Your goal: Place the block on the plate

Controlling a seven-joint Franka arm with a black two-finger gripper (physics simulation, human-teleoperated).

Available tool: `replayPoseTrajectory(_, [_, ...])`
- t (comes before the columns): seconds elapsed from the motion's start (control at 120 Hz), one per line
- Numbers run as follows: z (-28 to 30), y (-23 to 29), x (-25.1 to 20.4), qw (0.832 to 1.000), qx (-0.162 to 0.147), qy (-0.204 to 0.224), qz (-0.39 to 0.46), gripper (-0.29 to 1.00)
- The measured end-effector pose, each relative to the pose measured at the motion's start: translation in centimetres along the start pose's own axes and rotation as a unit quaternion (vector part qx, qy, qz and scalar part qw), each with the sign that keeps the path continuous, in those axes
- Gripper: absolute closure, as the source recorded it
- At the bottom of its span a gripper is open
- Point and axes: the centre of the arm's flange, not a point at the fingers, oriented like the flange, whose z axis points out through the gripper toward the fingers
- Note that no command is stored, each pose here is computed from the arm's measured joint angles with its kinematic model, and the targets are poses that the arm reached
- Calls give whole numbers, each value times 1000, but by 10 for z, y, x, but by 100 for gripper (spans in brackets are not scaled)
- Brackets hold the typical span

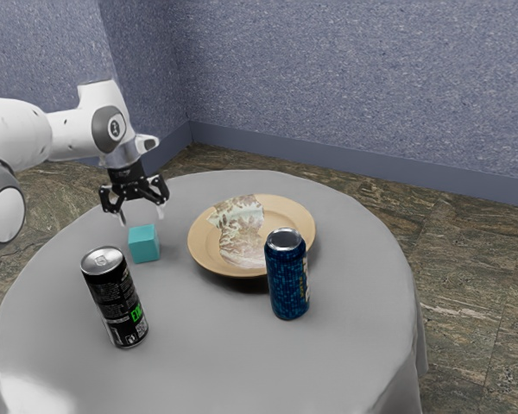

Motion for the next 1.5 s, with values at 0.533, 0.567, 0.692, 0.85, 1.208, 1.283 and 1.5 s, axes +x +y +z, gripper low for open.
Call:
replayPoseTrajectory(0.533, [41, -21, 23, 1000, 9, -18, -16, 0])
replayPoseTrajectory(0.567, [44, -20, 24, 1000, 10, -18, -15, 0])
replayPoseTrajectory(0.692, [56, -20, 29, 1000, 12, -23, -14, 0])
replayPoseTrajectory(0.85, [67, -18, 29, 999, 13, -29, -13, 0])
replayPoseTrajectory(1.208, [68, -17, 30, 1000, 13, -25, -12, 27])
replayPoseTrajectory(1.283, [66, -17, 30, 1000, 14, -24, -12, 30])
replayPoseTrajectory(1.5, [52, -16, 27, 1000, 16, -17, -10, 31])
